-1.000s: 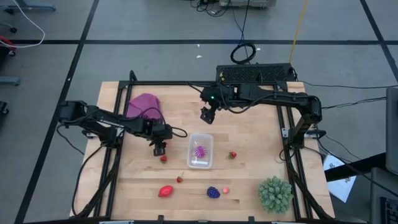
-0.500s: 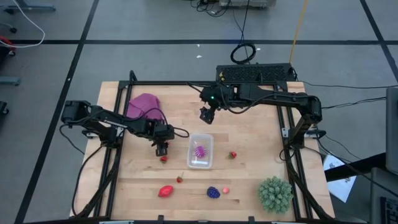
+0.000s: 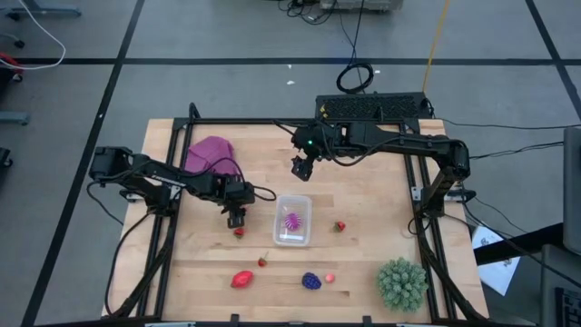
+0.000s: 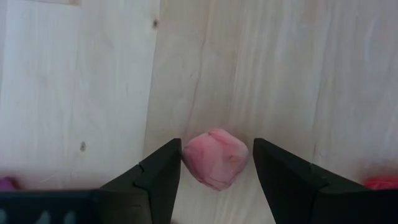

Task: Pick and placing Produce into tupperware
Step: Put the top left peach into the transparent bin

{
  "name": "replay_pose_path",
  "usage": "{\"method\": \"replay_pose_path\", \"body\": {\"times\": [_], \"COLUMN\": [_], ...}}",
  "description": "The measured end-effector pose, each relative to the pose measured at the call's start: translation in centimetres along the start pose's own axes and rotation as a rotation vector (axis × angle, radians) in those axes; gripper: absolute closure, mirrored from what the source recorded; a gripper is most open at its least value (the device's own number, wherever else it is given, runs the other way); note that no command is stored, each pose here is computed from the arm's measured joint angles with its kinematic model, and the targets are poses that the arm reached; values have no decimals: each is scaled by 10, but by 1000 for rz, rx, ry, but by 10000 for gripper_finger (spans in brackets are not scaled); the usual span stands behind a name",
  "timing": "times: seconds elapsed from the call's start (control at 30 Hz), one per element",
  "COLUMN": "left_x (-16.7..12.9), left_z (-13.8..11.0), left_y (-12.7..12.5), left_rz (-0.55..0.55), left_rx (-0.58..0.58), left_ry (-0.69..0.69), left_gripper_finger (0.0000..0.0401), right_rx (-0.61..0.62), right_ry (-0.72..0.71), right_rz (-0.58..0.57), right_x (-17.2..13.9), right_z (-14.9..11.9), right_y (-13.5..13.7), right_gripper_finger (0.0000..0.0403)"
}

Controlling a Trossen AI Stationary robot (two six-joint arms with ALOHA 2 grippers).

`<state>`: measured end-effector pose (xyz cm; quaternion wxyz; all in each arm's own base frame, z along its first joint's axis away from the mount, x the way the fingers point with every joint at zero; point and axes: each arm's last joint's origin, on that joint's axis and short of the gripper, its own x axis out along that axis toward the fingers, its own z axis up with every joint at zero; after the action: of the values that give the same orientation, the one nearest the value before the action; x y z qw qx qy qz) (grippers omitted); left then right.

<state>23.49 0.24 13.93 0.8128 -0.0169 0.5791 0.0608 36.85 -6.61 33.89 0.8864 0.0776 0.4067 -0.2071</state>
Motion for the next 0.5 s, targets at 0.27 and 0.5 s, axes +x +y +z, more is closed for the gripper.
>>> {"method": "replay_pose_path", "body": {"times": [0.27,0.5], "left_x": [0,0], "left_z": [0,0], "left_y": [0,0], "left_rz": [0,0], "left_rx": [-1,-1], "left_ry": [0,-1], "left_gripper_finger": [243,280], "right_rx": [0,1], "right_ry": [-1,-3], "right_rz": [0,1], "right_x": [0,0], "right_z": [0,0], "right_y": [0,0], "right_gripper_finger": [110,110]}}
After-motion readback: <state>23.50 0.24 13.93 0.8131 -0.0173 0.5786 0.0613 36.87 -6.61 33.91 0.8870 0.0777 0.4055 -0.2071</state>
